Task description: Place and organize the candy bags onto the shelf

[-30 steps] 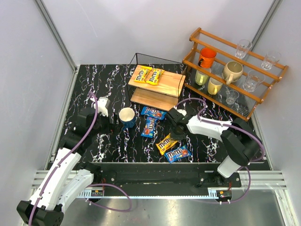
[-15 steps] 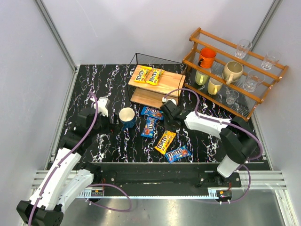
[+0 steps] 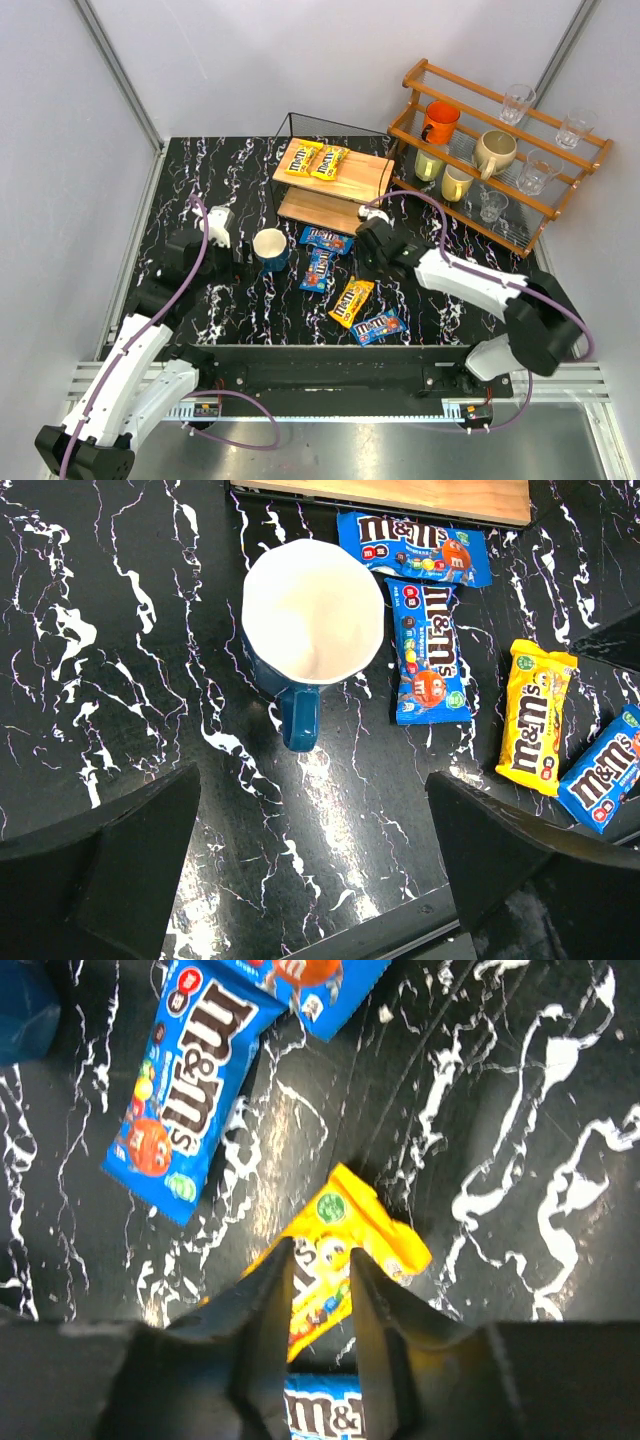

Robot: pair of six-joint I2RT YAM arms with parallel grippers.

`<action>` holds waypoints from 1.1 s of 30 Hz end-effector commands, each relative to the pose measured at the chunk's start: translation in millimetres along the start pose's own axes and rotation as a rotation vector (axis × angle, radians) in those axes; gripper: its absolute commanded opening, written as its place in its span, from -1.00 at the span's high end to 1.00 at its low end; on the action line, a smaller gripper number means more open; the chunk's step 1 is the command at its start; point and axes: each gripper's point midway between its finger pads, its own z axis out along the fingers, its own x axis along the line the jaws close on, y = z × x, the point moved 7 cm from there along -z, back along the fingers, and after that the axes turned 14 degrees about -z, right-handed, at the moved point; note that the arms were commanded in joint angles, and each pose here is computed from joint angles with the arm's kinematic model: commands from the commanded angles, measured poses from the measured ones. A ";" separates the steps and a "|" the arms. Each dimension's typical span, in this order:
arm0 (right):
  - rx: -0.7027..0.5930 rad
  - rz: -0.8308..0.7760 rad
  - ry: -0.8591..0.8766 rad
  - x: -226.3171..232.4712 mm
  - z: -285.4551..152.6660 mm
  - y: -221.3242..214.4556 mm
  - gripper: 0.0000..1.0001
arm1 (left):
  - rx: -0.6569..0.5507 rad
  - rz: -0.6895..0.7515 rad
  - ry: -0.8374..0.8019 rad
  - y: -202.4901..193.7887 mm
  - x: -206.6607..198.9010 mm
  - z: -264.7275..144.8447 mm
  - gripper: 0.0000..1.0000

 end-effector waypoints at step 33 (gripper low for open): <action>-0.127 0.727 0.225 7.4 -8.0 -76.6 0.13 | -0.051 0.004 -0.016 8.5 -5.1 -3.2 -0.98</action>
